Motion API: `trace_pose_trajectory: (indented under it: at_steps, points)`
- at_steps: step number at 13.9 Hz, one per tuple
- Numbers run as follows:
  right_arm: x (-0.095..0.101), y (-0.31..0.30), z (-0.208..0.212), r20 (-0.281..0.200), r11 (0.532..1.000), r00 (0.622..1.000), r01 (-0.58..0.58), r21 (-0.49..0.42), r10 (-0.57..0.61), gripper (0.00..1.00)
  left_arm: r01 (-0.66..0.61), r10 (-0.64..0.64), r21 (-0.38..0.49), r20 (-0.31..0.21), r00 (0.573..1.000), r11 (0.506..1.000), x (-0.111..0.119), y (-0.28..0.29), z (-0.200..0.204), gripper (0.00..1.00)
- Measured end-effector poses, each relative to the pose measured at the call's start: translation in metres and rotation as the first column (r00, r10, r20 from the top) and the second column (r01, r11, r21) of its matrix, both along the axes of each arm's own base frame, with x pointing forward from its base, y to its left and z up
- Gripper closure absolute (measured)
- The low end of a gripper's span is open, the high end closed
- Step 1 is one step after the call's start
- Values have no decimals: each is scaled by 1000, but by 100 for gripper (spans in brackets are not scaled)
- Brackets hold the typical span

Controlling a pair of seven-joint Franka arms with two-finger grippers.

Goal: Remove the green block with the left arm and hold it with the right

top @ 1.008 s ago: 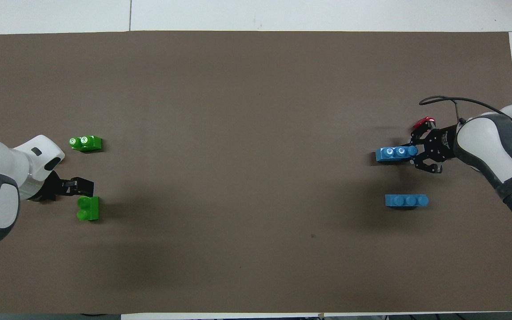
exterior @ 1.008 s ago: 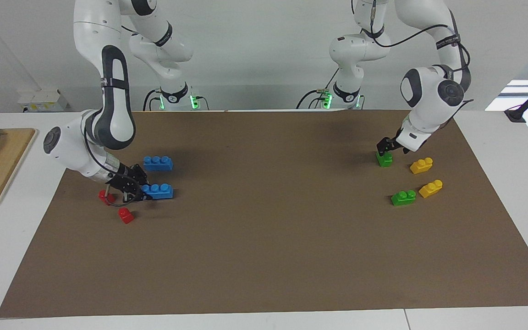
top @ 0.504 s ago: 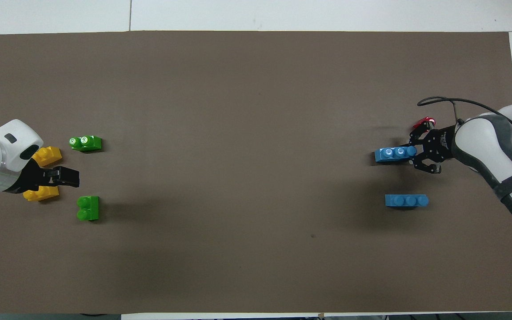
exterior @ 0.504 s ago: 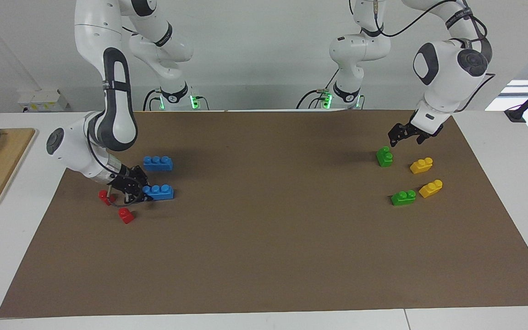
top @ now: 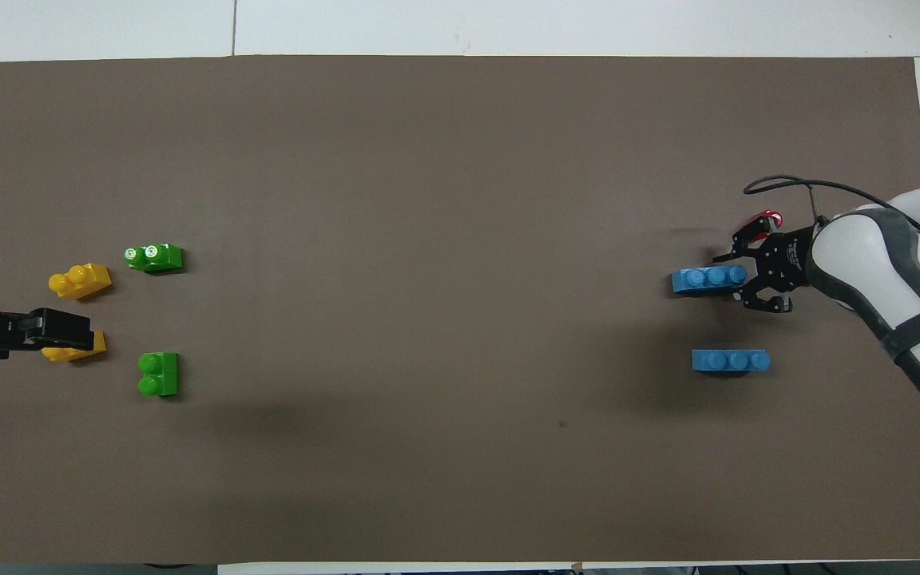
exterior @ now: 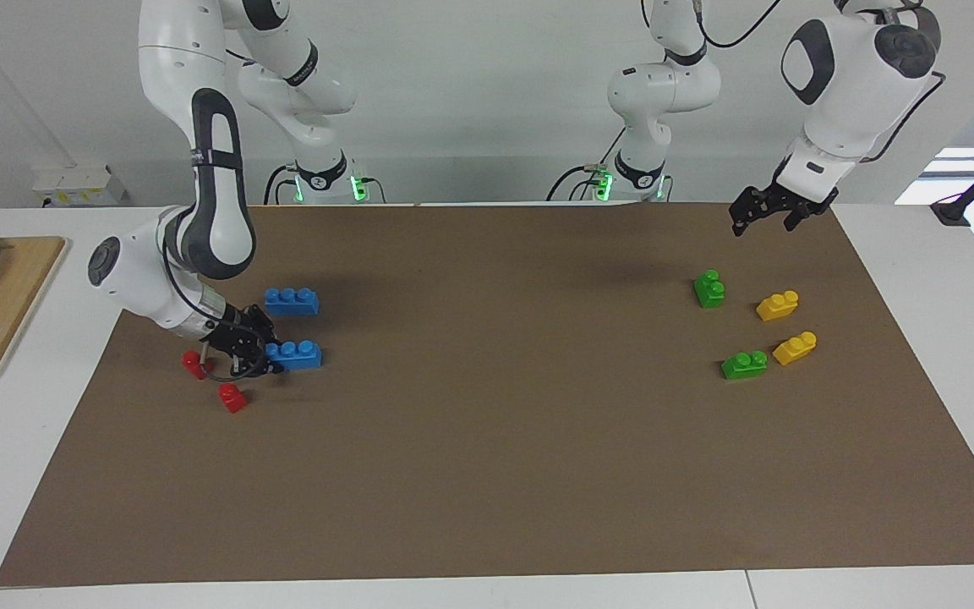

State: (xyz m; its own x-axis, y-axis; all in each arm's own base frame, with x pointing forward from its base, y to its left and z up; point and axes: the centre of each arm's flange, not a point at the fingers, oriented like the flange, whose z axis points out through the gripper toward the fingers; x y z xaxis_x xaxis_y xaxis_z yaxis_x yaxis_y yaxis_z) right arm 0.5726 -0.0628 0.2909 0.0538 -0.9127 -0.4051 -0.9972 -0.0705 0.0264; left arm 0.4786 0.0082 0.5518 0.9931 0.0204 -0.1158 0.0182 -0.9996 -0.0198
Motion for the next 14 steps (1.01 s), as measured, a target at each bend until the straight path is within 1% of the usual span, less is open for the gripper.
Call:
trace_pose_trajectory:
  at_steps: [1, 2, 3, 4, 6, 8, 10, 12, 14]
  points:
    - [3, 3, 9, 1, 1000, 1000, -12, 9, 12, 27, 0, 0, 0, -6, 1000, 1000, -1, 0, 8, 0]
    - [6, 5, 20, 1, 1000, 1000, -21, 19, 21, 17, -1, 1, 0, -9, 1000, 1000, -2, 0, 14, 0]
    - [9, 6, 35, 2, 999, 1000, -26, 29, 26, 4, -1, 1, 0, -3, 1000, 1000, -2, 0, 20, 0]
    - [11, 6, 51, 7, 999, 1000, -29, 37, 29, 0, -1, 1, 0, 9, 1000, 1000, -1, 0, 26, 0]
    - [10, 3, 81, 14, 998, 999, -40, 52, 39, 0, -2, 2, 1, 40, 999, 1000, 5, 0, 41, 0]
    - [8, 0, 103, 23, 997, 999, -45, 61, 44, 0, -2, 2, -1, 48, 999, 1000, 16, 0, 52, 0]
    - [5, -2, 125, 37, 997, 998, -52, 64, 49, 0, -2, 2, -4, 37, 999, 1000, 35, 1, 59, 0]
    - [3, -2, 158, 74, 997, 995, -70, 45, 67, 0, 0, 1, -6, 26, 1000, 1000, 53, 1, 58, 0]
    - [-1, 0, 198, 110, 994, 988, -110, 1, 109, 0, 10, -10, -8, 4, 1000, 1000, 59, -4, 52, 0]
